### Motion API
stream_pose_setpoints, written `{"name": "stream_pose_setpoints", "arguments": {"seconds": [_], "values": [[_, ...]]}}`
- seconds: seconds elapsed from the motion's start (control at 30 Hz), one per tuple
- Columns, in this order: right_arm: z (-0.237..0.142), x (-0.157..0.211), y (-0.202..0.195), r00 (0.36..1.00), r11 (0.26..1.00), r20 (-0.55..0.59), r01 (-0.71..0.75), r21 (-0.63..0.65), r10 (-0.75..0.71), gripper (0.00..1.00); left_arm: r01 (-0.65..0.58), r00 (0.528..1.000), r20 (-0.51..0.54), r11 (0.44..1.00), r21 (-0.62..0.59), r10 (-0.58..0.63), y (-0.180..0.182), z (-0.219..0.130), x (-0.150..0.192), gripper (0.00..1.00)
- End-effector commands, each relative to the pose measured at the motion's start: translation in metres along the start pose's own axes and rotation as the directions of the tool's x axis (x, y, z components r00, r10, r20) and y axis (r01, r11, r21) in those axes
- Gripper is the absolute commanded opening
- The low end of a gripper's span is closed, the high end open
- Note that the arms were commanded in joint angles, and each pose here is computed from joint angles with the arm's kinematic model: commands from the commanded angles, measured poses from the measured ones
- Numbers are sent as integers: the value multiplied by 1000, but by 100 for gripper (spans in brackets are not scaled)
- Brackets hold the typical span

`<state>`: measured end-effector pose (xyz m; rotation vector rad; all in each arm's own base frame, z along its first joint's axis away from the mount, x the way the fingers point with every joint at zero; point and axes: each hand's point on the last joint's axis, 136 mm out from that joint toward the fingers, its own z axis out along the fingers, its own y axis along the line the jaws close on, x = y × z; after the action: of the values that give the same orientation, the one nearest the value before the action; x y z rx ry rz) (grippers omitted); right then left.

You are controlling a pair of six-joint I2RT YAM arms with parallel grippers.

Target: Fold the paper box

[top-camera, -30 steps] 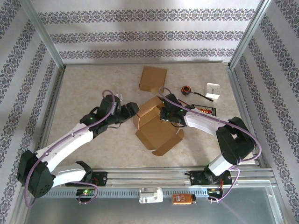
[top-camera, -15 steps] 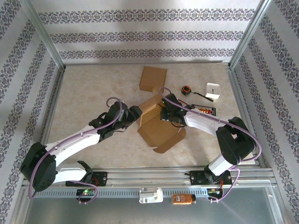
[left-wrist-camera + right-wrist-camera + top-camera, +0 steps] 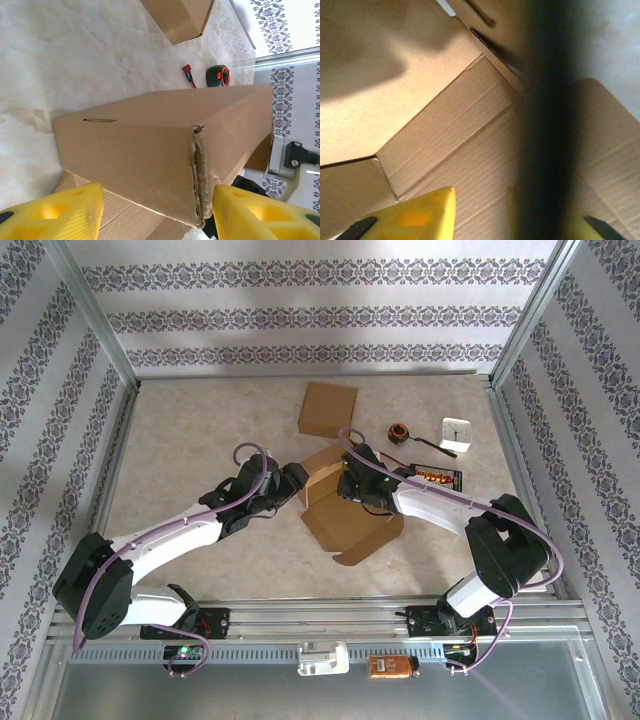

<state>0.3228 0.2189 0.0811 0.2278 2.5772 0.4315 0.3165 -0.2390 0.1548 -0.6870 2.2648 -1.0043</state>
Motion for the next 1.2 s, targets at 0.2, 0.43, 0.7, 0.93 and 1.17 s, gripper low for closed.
{"name": "stream_pose_setpoints", "arguments": {"seconds": [0.2,0.43,0.7,0.93,1.17], "values": [[-59,-19,4,969,975,142,211,-62,-201,48,-69,997,37,997,18,68,-10,-4,-11,59],[-105,-64,-15,858,898,327,436,-55,-396,72,-101,994,41,994,27,100,-18,-8,-14,59],[-83,-120,-53,722,746,356,659,-96,-593,69,-126,991,40,991,41,125,-23,-12,-14,59],[-35,-134,-60,527,522,278,847,-98,-803,65,-152,987,55,988,8,152,-18,-18,-17,59],[-15,-130,-51,367,335,302,930,-152,-880,63,-190,980,53,982,-12,190,-18,-10,-19,63]]}}
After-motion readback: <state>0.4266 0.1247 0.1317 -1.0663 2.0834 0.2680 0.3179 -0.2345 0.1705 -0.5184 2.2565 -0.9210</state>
